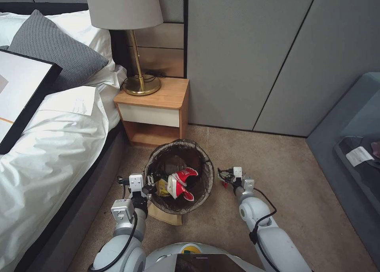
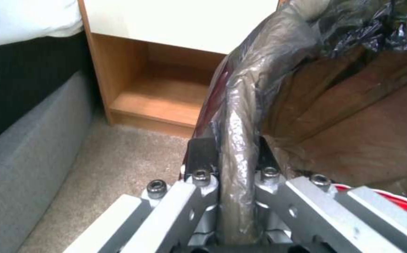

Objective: Pick up the trash bin, then pick up the garbage from the floor and place it into the trash bin.

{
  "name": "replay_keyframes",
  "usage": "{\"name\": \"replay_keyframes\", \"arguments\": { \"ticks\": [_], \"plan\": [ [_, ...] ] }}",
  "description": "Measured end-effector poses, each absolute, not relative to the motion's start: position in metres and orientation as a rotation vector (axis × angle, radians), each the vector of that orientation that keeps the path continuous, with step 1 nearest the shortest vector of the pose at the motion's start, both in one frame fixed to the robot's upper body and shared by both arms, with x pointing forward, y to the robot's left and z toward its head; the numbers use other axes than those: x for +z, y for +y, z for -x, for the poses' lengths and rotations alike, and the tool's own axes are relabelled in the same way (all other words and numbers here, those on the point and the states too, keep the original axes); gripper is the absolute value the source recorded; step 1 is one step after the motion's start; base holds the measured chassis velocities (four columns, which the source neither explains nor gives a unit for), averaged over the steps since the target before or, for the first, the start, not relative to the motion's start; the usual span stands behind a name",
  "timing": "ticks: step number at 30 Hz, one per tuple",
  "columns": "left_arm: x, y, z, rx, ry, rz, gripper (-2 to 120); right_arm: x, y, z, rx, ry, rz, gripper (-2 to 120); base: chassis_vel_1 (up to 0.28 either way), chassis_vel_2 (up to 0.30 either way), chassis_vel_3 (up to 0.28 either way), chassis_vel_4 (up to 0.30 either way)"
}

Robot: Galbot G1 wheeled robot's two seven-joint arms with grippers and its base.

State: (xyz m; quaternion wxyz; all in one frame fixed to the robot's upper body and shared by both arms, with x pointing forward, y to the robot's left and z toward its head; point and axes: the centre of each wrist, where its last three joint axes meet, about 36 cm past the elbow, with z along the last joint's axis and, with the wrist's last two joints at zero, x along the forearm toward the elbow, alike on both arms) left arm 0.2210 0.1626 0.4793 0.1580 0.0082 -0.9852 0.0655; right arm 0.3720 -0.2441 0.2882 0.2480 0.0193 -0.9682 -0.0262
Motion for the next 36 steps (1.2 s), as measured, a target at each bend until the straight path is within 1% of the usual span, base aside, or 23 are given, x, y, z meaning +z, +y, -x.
{"name": "replay_keyframes", "arguments": {
  "ticks": [6, 12, 19, 27, 36],
  "plan": [
    [0.479, 0.163, -0.221, 0.187, -2.818, -0.023, 2, 0.266, -0.242, -0.377, -0.072, -2.572, -0.045, 100, 0.0, 0.0, 0.0, 0.0],
    [0.479, 0.163, -0.221, 0.187, -2.818, -0.024, 2, 0.238, -0.244, -0.38, -0.012, -2.53, -0.05, 100, 0.0, 0.0, 0.0, 0.0],
    [0.479, 0.163, -0.221, 0.187, -2.818, -0.023, 2, 0.227, -0.244, -0.388, 0.021, -2.538, -0.058, 100, 0.0, 0.0, 0.0, 0.0],
    [0.479, 0.163, -0.221, 0.187, -2.818, -0.024, 2, 0.221, -0.249, -0.409, 0.027, -2.557, -0.047, 100, 0.0, 0.0, 0.0, 0.0],
    [0.479, 0.163, -0.221, 0.187, -2.818, -0.024, 2, 0.207, -0.253, -0.414, 0.04, -2.54, -0.032, 100, 0.0, 0.0, 0.0, 0.0]
  ]
}}
